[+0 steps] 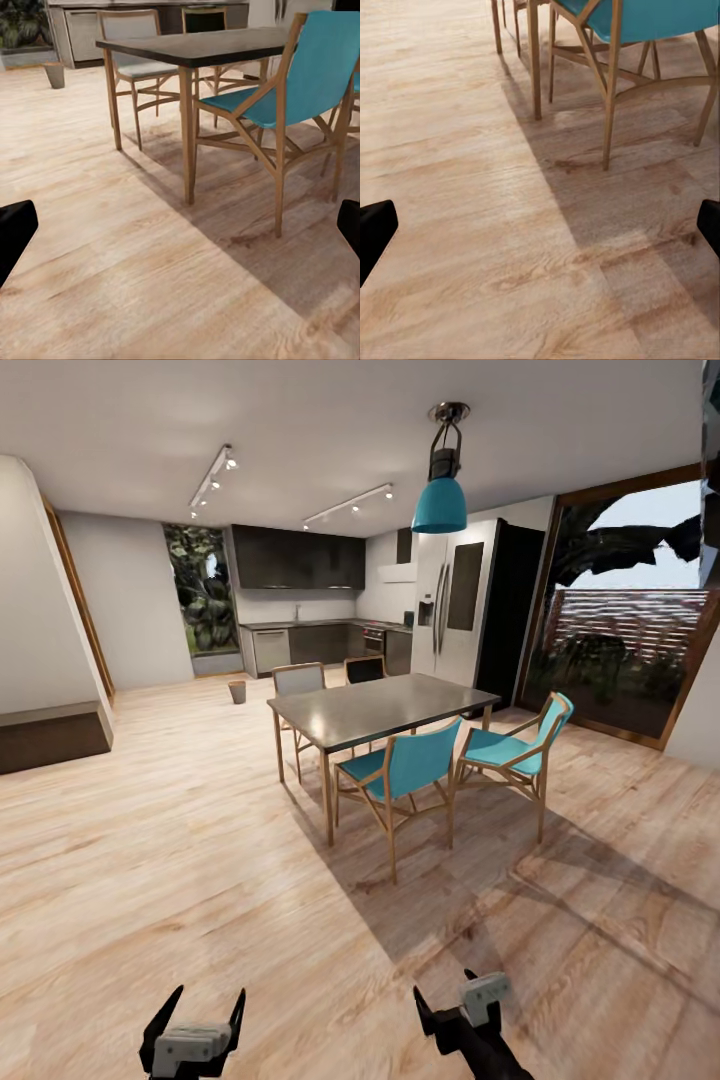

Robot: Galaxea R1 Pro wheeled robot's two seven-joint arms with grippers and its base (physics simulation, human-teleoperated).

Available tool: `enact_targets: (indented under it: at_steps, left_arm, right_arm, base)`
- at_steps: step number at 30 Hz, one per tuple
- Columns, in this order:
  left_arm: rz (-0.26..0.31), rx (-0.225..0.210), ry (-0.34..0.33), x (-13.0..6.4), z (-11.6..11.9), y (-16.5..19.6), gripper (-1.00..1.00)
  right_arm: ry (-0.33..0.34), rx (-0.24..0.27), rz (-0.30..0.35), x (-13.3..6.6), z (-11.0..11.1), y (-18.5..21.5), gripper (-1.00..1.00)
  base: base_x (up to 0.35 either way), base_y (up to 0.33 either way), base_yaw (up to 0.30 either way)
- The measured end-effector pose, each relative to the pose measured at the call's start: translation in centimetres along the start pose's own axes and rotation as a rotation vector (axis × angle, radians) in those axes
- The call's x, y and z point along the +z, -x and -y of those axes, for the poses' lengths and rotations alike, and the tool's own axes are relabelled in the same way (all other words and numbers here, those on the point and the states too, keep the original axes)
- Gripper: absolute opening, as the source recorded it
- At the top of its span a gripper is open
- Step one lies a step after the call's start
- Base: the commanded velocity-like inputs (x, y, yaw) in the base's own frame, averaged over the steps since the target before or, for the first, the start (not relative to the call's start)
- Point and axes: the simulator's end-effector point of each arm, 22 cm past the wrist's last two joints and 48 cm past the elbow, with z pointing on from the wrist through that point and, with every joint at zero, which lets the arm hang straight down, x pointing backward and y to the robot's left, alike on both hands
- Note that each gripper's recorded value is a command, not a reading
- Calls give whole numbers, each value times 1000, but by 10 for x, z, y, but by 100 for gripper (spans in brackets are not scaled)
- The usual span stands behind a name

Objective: Put the three can of soda from the living room inside the tash can in the kitchen.

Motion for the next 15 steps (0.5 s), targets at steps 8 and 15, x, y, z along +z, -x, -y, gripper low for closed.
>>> enact_targets:
  at_steps: [8,15]
  left_arm:
    - [-142,1,-2,1,1,-42,100]
    - [-245,2,-7,-12,4,-86,100]
  right_arm:
    - [9,2,38,0,0,15,100]
    - [-7,5,36,-2,5,-14,100]
  base:
    - [5,0,0]
    - [0,0,0]
